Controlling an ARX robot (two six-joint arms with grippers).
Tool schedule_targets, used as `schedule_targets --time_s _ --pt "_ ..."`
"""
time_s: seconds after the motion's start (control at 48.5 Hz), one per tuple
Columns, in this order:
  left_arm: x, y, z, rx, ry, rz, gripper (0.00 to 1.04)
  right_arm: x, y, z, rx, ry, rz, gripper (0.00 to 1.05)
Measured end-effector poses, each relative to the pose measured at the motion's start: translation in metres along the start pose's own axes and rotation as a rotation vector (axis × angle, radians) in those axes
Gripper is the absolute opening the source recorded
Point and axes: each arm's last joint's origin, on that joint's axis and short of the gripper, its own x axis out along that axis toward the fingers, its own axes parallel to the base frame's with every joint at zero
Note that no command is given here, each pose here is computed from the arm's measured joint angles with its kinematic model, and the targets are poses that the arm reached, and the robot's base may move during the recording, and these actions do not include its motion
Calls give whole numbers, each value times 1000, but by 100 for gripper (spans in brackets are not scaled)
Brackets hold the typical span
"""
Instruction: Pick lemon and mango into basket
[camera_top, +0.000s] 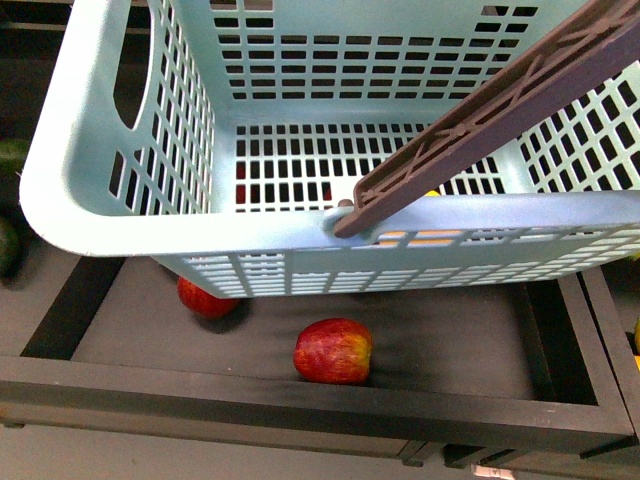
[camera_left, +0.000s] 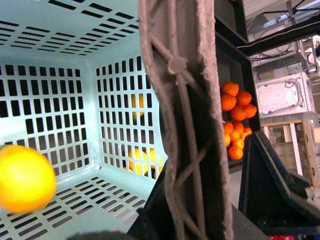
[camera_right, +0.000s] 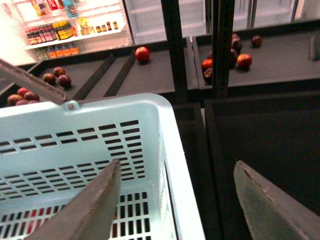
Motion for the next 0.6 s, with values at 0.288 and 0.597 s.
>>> schedule_targets --time_s 0.288,0.597 --pt "0 0 0 -4 0 -1 5 -49 -23 -28 -126 -17 -7 5" --pt "0 0 0 -3 0 -1 5 -72 -25 -41 -137 -18 -6 10"
